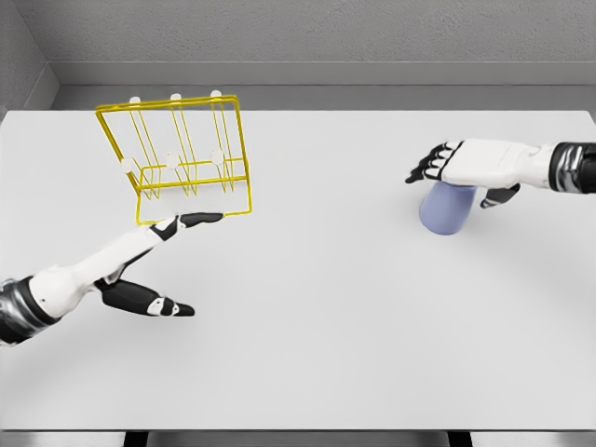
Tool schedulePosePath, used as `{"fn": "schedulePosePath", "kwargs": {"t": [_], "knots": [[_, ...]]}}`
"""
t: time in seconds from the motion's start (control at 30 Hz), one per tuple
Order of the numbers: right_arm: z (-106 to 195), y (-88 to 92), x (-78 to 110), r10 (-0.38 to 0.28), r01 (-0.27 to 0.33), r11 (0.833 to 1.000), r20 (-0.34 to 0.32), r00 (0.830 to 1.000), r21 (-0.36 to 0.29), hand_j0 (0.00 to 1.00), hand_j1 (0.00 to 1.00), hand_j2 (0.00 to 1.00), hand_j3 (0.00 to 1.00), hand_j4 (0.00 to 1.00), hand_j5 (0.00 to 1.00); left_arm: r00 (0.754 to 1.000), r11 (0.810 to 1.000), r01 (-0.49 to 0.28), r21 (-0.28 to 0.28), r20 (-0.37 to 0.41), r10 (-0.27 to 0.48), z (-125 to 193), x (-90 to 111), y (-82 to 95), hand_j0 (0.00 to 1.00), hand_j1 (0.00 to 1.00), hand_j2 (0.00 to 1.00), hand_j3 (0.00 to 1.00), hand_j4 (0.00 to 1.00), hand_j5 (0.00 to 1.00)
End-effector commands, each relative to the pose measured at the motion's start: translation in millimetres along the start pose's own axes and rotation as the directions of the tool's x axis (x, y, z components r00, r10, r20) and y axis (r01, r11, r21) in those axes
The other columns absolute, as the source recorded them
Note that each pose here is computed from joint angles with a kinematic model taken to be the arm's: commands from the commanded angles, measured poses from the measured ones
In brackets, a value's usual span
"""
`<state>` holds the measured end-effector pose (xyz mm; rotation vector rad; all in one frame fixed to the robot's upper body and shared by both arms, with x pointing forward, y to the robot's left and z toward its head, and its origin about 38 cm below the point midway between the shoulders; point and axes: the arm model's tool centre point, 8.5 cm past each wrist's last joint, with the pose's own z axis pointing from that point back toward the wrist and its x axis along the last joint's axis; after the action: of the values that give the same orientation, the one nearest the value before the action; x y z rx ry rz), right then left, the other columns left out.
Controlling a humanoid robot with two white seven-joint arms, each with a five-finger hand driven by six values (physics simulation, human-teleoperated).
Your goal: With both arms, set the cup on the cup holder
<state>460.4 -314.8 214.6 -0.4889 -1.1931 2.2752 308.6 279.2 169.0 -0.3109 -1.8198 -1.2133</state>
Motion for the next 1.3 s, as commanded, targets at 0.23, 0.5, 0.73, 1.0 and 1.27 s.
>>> {"fn": "schedulePosePath", "kwargs": {"t": [0.23, 0.5, 0.73, 1.0, 1.27], "knots": [[-3, 2.9, 1.3, 0.006, -0.006, 1.0, 0.001, 1.0, 0.014, 0.87, 0.87, 0.87, 0.87, 0.87, 0.87, 0.965, 0.963, -0.259, -0.072, 0.021, 0.261, 0, 2, -2.7, 1.0, 1.0, 1.0, 1.0, 1.0, 1.0], [-4, 4.1, 0.9, 0.024, -0.024, 0.999, -0.006, 1.0, 0.028, 0.74, 0.74, 0.74, 0.74, 0.74, 0.74, 0.937, 0.941, -0.336, -0.048, -0.119, 0.328, -15, -15, -8.6, 1.0, 1.0, 1.0, 1.0, 1.0, 1.0], [-5, 3.0, 1.3, 0.027, -0.027, 0.999, -0.005, 1.0, 0.026, 0.68, 0.68, 0.68, 0.68, 0.68, 0.68, 0.887, 0.904, -0.428, -0.011, -0.197, 0.418, -21, -26, -15.3, 1.0, 1.0, 1.0, 1.0, 1.0, 1.0], [-3, -11.6, 4.1, 0.053, -0.053, 0.999, 0.001, 0.999, -0.002, 0.64, 0.64, 0.64, 0.64, 0.64, 0.64, 0.873, 0.891, -0.454, 0.018, -0.191, 0.449, -26, -36, -19.6, 1.0, 1.0, 1.0, 1.0, 1.0, 1.0], [0, -24.4, 7.2, 0.08, -0.08, 0.997, 0.007, 0.997, -0.025, 0.57, 0.57, 0.57, 0.57, 0.57, 0.57, 0.74, 0.781, -0.618, 0.092, -0.268, 0.617, -34, -46, -22.9, 1.0, 1.0, 1.0, 1.0, 1.0, 1.0]]}}
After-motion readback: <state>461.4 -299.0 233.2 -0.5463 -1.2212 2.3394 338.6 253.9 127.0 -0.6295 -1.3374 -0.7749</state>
